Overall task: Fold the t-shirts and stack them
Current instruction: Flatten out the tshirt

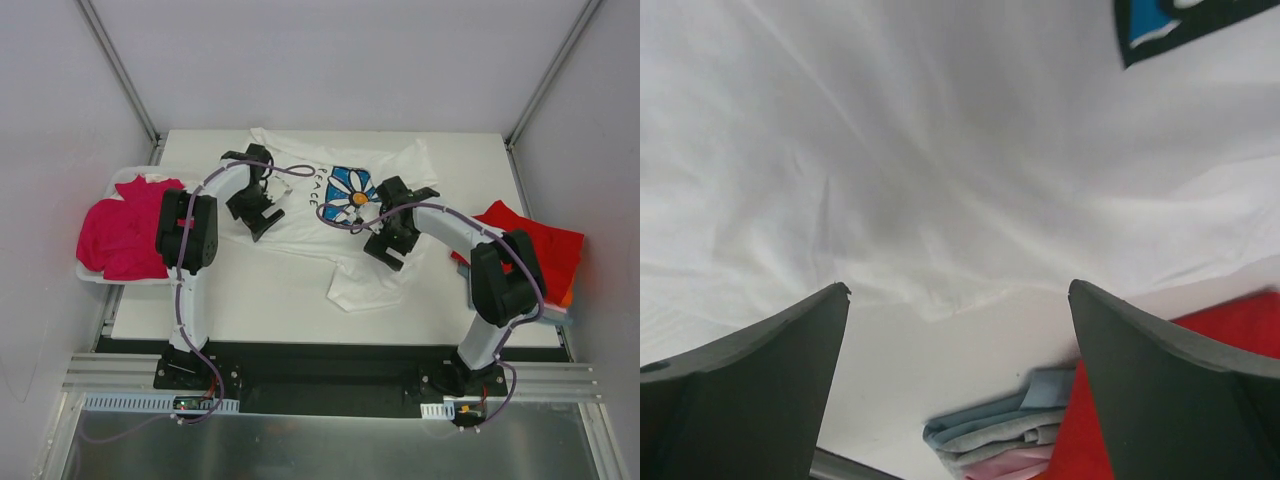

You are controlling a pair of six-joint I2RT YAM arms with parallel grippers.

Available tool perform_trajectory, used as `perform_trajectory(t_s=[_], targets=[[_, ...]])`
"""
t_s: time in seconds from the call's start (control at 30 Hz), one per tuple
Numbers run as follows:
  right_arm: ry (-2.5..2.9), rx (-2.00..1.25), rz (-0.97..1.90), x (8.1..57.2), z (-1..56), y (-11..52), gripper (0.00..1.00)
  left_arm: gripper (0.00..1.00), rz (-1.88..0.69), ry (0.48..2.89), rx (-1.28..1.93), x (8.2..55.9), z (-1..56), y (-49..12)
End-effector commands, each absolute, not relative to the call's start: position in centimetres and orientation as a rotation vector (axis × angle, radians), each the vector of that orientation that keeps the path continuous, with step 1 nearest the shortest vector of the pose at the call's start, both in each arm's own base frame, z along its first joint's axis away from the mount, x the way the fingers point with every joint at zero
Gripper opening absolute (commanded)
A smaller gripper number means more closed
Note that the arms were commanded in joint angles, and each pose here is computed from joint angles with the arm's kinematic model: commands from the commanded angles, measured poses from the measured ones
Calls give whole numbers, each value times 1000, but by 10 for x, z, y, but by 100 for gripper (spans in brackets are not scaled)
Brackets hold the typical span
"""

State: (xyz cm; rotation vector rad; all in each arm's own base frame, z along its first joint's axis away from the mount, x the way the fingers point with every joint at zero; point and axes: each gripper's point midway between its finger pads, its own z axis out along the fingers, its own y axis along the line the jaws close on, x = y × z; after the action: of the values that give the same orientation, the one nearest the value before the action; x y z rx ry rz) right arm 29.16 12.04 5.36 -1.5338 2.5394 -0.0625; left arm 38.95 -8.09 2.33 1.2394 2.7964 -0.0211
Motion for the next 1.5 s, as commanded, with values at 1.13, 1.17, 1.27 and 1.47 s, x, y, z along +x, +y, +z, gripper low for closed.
perform_trajectory(t_s=[1.13,1.17,1.27,1.47], targets=[[2604,-1742,111,254,-5,162,96,99,-117,2800,1257,377,21,-98],[2607,-1738,104,254,-5,160,97,99,-128,2805,1254,375,20,-98],[2618,-1750,109,247,-2,152,97,99,-167,2817,1254,367,18,-101],[2618,-1722,115,246,6,151,97,99,-231,2831,1246,357,15,-107]])
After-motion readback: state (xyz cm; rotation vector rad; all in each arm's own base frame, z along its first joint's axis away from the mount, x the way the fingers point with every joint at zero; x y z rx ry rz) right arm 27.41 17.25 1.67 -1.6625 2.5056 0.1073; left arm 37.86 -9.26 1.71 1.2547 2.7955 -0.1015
